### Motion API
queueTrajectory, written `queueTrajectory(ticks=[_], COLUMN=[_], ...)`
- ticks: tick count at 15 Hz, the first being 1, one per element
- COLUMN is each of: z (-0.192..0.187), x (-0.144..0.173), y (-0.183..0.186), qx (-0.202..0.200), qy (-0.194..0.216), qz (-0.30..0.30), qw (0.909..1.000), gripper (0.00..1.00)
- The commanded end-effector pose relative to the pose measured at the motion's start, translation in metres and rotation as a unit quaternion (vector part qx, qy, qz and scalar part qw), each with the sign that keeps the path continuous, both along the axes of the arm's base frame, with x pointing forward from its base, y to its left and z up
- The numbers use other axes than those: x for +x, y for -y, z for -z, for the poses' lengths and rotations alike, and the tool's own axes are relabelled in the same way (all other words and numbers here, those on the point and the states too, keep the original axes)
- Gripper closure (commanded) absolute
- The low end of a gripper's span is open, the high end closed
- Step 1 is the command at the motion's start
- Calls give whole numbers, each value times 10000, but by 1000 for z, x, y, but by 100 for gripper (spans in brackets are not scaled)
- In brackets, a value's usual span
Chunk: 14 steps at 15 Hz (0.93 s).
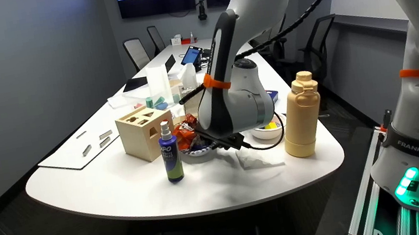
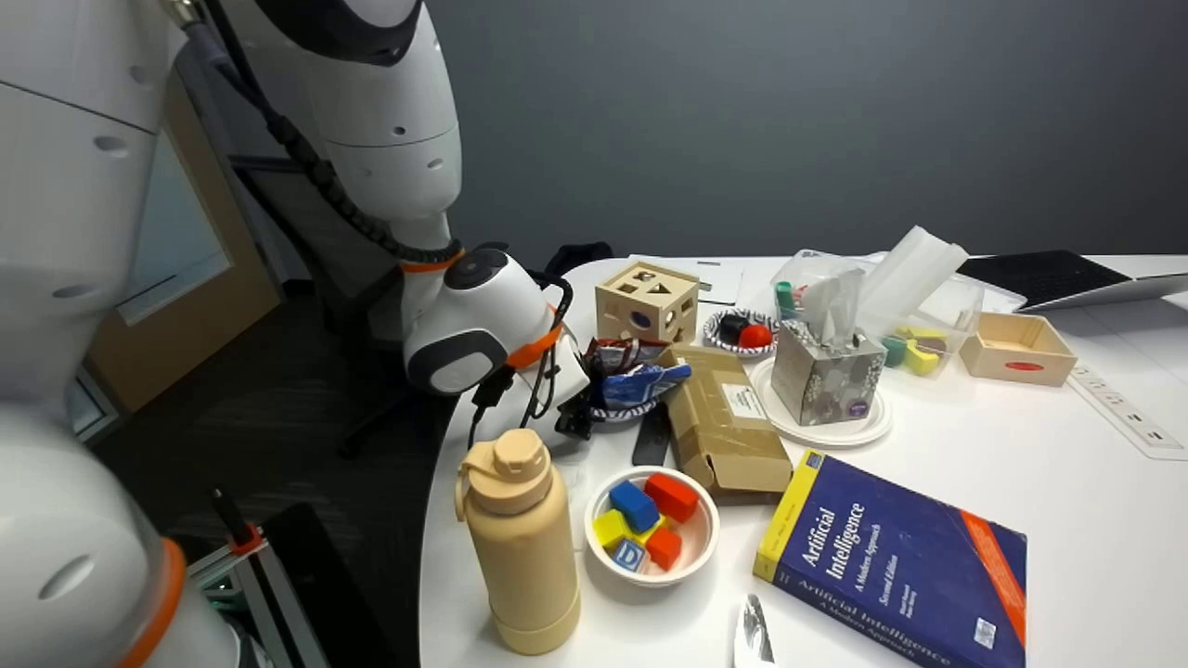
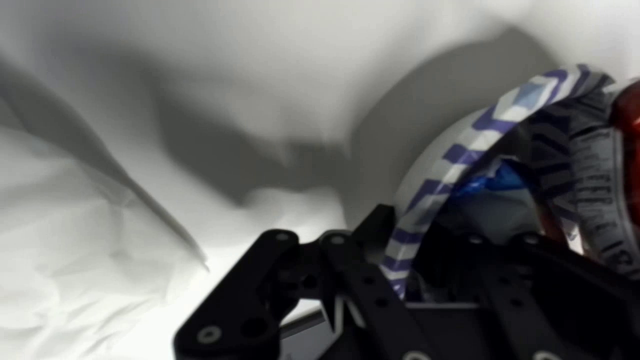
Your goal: Pick up the paper plate, and then place it on top of the book
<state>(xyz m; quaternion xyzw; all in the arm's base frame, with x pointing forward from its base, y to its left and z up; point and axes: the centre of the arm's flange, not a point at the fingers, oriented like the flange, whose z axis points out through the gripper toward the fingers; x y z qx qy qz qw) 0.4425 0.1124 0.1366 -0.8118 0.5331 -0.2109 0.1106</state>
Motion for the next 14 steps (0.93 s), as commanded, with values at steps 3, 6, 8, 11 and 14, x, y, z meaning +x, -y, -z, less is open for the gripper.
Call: queueTrajectory(ticks=[3,6,8,11,14], z=[-15,-17,-18,-20,-30], x=[-34,-46,-53,-63,-67], y=[11,17,23,32,39], qx=[202,268,316,393,448], qy=[422,577,631,747,922], qz=[-237,-300,-315,-311,-293], qw=[9986,9975,9970,9959,9943], gripper=[97,97,97,97,97])
